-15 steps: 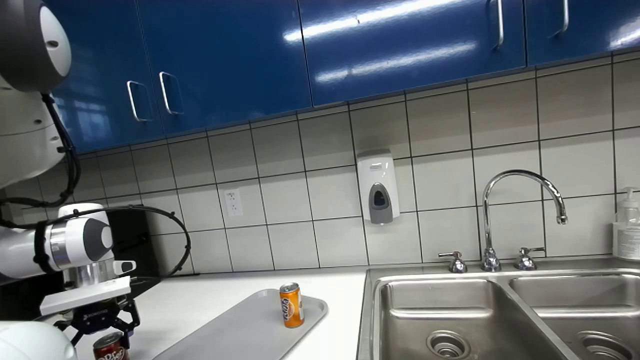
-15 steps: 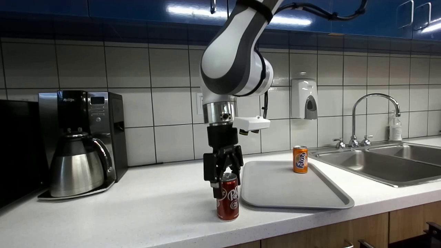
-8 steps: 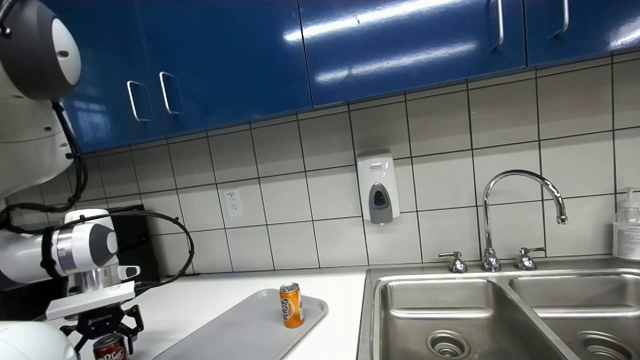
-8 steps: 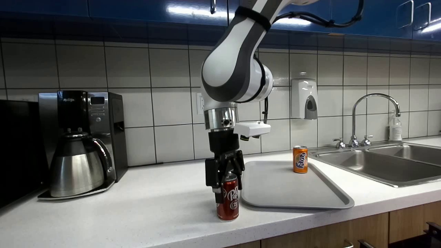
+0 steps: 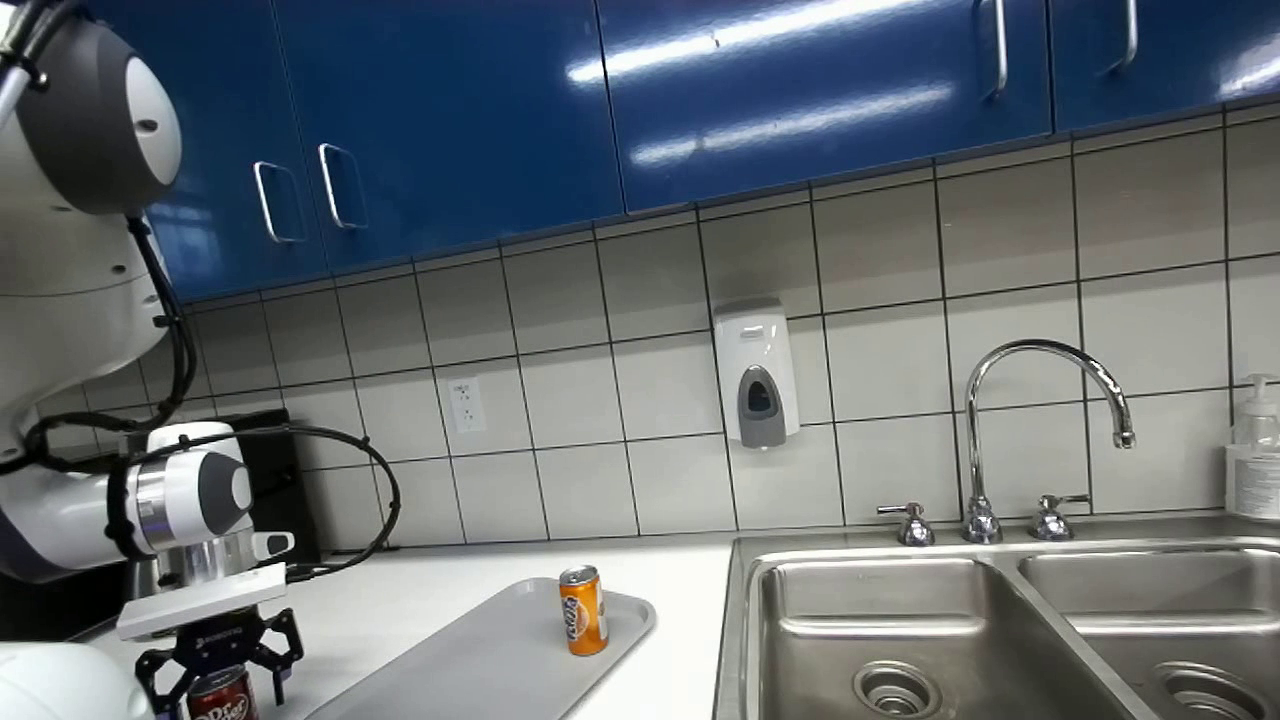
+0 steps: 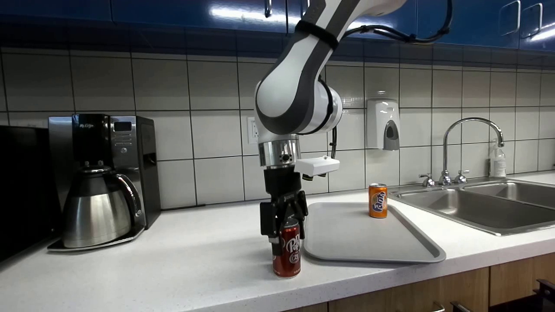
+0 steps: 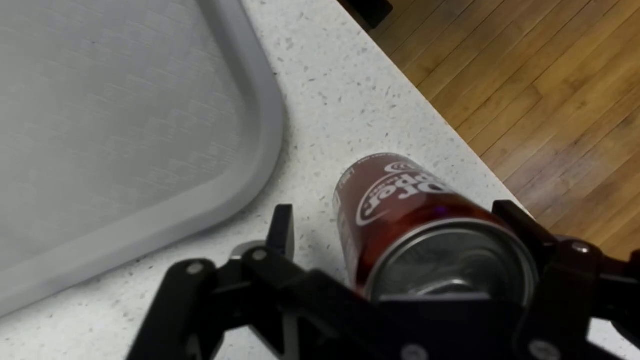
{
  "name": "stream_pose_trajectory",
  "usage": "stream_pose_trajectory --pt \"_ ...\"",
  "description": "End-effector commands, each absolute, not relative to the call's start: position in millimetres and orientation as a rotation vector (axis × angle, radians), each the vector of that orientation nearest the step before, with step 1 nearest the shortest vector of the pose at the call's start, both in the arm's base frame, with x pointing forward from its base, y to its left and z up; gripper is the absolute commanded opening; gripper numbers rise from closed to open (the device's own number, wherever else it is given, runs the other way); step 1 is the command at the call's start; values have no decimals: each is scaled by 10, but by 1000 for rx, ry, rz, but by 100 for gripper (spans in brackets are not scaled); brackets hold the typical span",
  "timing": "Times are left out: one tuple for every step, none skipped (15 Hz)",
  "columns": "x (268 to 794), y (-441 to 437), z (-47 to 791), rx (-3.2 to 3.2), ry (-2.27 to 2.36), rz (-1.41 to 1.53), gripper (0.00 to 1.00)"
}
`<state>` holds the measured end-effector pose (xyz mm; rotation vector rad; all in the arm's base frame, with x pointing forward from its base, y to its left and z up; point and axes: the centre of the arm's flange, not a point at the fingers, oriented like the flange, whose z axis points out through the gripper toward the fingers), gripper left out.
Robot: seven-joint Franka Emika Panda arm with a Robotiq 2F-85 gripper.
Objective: Put the can on the tray
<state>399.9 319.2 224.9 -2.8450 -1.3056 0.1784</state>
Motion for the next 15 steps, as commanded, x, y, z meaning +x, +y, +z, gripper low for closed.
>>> stream_pose_trajectory --pt "4073 3227 2279 -2843 -1332 139 100" --pt "4072 3231 2289 -2841 -1334 137 100" --pt "4068 3235 2303 -2841 -1335 132 100" --pt "4069 3235 2312 -2841 -1335 129 100" --pt "4066 3232 2316 -2842 -1334 128 100" --pt "4064 3230 2322 -2842 -1334 127 100" --pt "4058 3231 2328 -2842 -1335 127 100" --pt "4053 3231 2337 -2842 -1334 125 100" --pt "4045 3232 2343 -2842 -1335 123 100" --pt "4040 3234 2347 -2842 -1337 124 100" --pt "4033 3238 2354 -2840 -1336 126 75" --pt "4025 3241 2357 -2838 -1338 125 72" --pt "4016 3251 2365 -2837 -1339 128 65" --pt "4008 3260 2366 -2835 -1343 133 56" --pt "4004 3264 2366 -2835 -1343 137 49"
